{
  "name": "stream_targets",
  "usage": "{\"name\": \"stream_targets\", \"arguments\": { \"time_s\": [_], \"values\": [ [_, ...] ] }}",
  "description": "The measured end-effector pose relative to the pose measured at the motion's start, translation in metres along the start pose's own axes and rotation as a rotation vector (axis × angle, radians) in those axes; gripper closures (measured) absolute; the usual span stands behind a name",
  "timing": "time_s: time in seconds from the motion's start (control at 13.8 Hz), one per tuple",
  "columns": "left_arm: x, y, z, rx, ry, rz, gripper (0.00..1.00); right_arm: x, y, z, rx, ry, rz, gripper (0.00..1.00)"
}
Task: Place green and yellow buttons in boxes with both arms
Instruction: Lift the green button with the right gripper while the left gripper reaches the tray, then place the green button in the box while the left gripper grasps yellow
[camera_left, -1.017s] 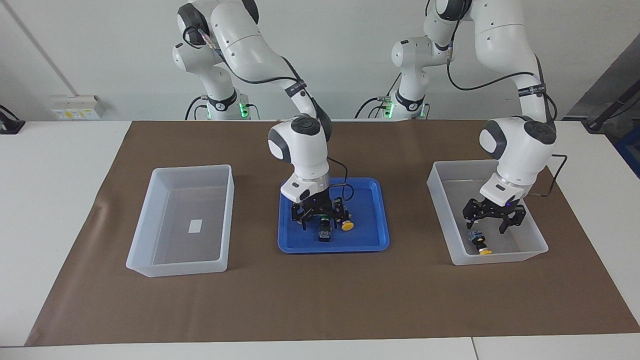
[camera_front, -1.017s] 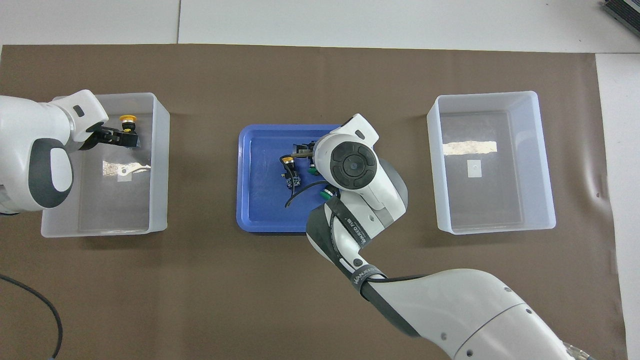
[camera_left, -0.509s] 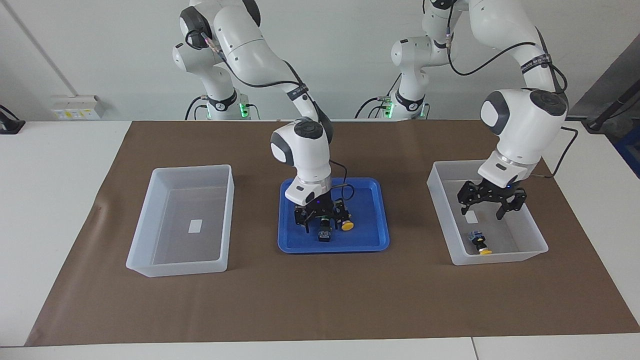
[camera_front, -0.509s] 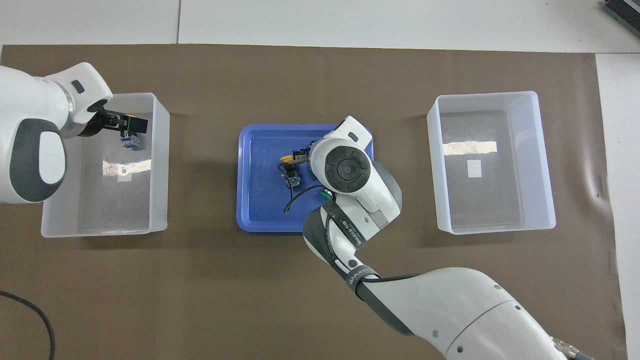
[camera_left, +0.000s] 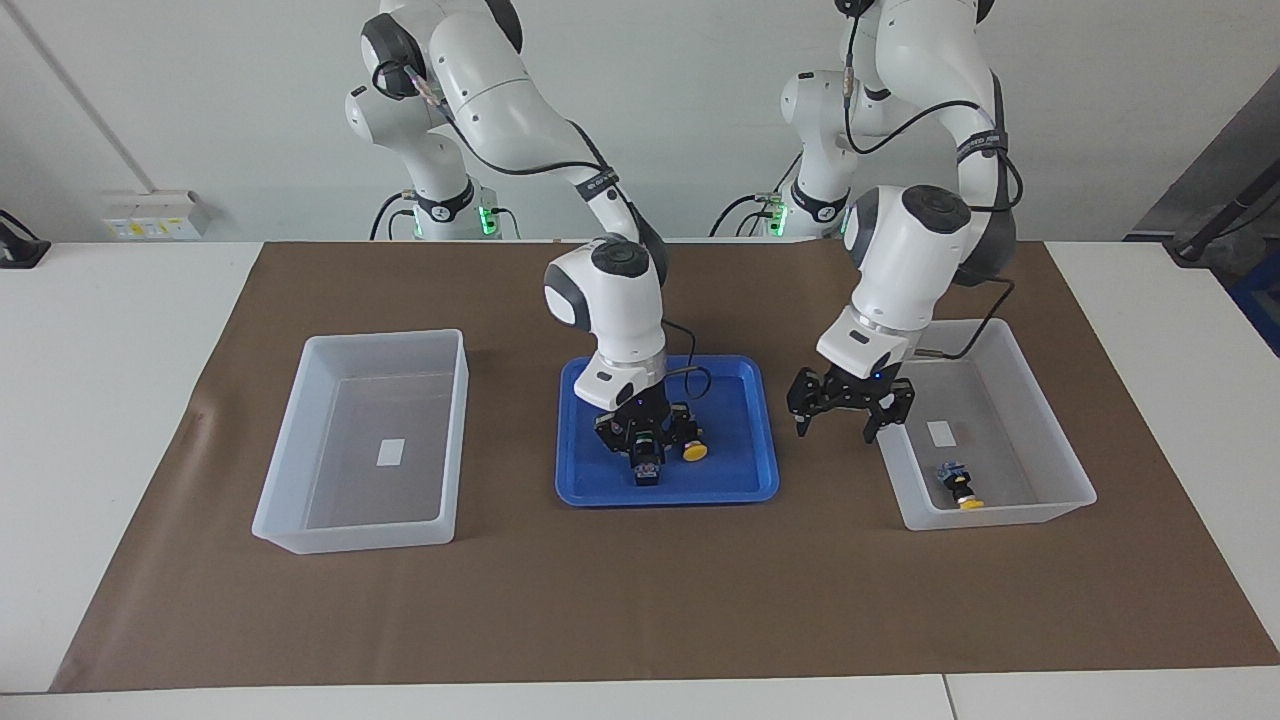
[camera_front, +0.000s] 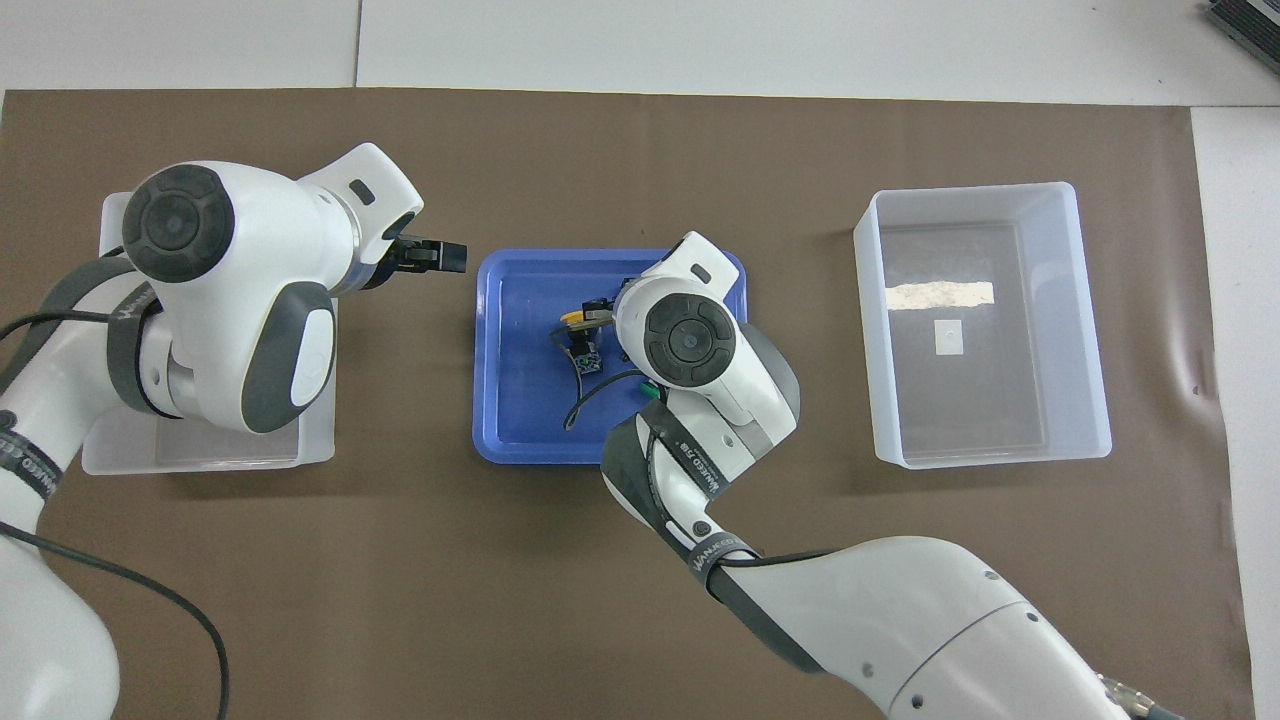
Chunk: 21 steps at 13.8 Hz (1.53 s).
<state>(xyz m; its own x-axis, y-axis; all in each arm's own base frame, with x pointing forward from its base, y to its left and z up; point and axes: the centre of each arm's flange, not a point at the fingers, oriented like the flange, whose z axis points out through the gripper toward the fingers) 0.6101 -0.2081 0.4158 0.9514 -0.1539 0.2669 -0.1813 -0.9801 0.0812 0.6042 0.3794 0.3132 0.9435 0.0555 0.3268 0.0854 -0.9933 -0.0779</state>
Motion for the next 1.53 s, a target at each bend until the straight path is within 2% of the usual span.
{"name": "stream_targets", "arguments": {
  "time_s": [0.15,0.29,0.51,0.65,0.87,1.02,1.24,1.38,1.45,1.53],
  "values": [
    [-0.009,0.01,0.013,-0.006,0.009,-0.005,0.0,0.015,0.003,-0.02,-0.006,0.01,0.014,0.57],
    [-0.014,0.017,0.021,-0.01,0.011,-0.008,0.0,0.039,0.023,-0.066,-0.033,0.009,0.052,0.57],
    [-0.026,0.045,0.036,-0.026,0.011,-0.028,0.0,0.069,0.092,-0.14,-0.09,-0.007,0.111,0.57],
    [-0.036,0.071,0.05,-0.037,0.001,-0.047,0.0,0.082,0.14,-0.161,-0.118,-0.013,0.143,0.57],
    [-0.052,0.106,0.075,-0.052,-0.019,-0.081,0.0,0.094,0.234,-0.155,-0.167,-0.052,0.114,0.57],
    [-0.064,0.123,0.088,-0.055,-0.035,-0.116,0.0,0.092,0.296,-0.147,-0.148,-0.094,0.114,0.57],
    [-0.076,0.14,0.1,-0.069,-0.028,-0.168,0.0,0.072,0.359,-0.122,-0.102,-0.149,0.146,0.57],
    [-0.08,0.142,0.105,-0.068,-0.032,-0.174,0.0,0.054,0.382,-0.097,-0.101,-0.146,0.148,0.57],
    [-0.084,0.142,0.109,-0.065,-0.04,-0.171,0.08,0.047,0.388,-0.085,-0.104,-0.141,0.155,0.57],
    [-0.089,0.143,0.112,-0.062,-0.048,-0.167,0.26,0.042,0.391,-0.075,-0.105,-0.14,0.159,0.57]
  ]
}}
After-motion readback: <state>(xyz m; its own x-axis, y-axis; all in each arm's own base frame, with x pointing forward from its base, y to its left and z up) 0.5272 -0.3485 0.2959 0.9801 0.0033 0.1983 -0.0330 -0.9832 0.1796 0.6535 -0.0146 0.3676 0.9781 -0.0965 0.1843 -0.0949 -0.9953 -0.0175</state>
